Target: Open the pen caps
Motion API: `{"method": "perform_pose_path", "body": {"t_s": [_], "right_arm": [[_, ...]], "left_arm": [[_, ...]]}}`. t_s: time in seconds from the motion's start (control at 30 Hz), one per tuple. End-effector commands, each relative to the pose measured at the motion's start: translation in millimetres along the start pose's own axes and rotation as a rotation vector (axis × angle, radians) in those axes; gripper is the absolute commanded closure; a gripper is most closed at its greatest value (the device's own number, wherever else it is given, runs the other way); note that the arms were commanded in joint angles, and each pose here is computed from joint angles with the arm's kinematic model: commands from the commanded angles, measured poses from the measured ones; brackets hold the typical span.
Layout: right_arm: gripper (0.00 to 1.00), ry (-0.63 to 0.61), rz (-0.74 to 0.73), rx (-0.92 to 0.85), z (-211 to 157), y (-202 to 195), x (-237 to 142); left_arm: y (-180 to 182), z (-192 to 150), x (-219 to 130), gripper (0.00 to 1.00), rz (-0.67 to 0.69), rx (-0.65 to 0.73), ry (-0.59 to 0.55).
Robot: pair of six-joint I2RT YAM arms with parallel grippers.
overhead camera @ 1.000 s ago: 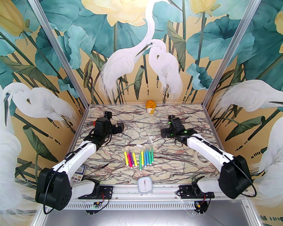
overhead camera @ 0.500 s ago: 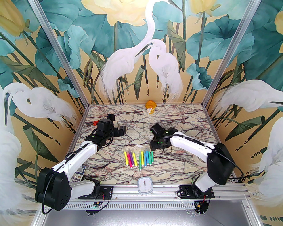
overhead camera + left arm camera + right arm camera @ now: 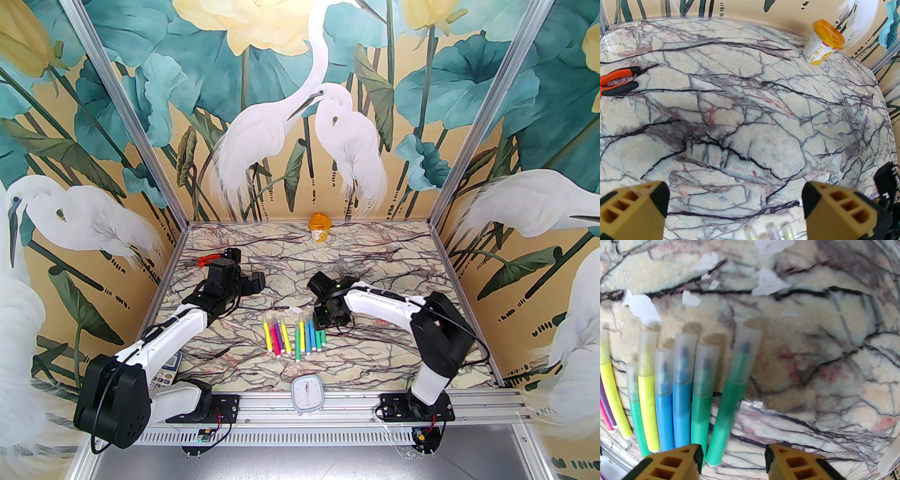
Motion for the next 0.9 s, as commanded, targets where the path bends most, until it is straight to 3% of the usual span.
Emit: {"method": "perform_pose_path", "body": {"t_s": [0.0,0.87], "right_arm": [[0.53,0.000,0.013,0.019,3.9,8.8,4.2],[0.69,0.000,-0.175,0.045,4.2,-20.8,29.1]], "left_arm": [[0.1,9.5,-4.6,0.01,0.008,-0.006,-0.049],[0.7,5.2,-5.4,0.01,0.007,-0.002,-0.059]]}}
Point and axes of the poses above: each hand's point on the last joint's axis, 136 mm out from that joint toward the fingers, its own x axis out along the fingers, its own y axis along the line the jaws close on, z = x × y, the point moved 1 cm from there along -x, back along the fingers, and after that the axes turned 12 degrees about x, right-handed, at the moved point
